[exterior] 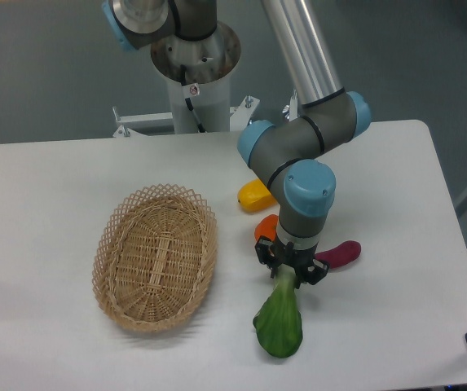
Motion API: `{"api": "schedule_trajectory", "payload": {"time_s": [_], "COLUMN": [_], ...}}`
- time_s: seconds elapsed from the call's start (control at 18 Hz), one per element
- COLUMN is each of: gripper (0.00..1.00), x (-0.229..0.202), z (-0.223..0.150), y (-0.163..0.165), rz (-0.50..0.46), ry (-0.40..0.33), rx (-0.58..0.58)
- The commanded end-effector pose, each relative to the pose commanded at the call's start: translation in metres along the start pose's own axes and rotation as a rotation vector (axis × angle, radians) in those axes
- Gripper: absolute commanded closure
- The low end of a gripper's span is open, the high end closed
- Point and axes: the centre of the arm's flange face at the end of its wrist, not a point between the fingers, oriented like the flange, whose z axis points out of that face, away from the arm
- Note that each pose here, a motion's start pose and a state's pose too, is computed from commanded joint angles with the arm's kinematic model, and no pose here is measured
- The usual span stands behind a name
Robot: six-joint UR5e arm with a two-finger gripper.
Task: Pick up the green vegetable from the table
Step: 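Lower the gripper over the bok choy stem and close on it, then lift the held bok choy up off the table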
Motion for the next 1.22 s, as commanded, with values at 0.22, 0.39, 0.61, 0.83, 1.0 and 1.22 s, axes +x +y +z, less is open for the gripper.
{"api": "schedule_trajectory", "payload": {"time_s": [0.22, 0.39, 0.61, 0.83, 1.0, 1.22], "gripper": [0.62, 0.62, 0.62, 0.62, 0.62, 0.62], "x": [-0.004, -0.015, -0.040, -0.047, -0.054, -0.068], "z": [-0.009, -0.039, -0.110, -0.167, -0.198, -0.227], "y": [-0.004, -0.012, -0.032, -0.023, 0.004, 0.041], "rz": [0.008, 0.022, 0.066, 0.113, 0.131, 0.175], "ry": [-0.015, -0.069, -0.181, -0.243, -0.250, -0.244], "rx": [0.010, 0.047, 0.118, 0.139, 0.120, 0.078]}}
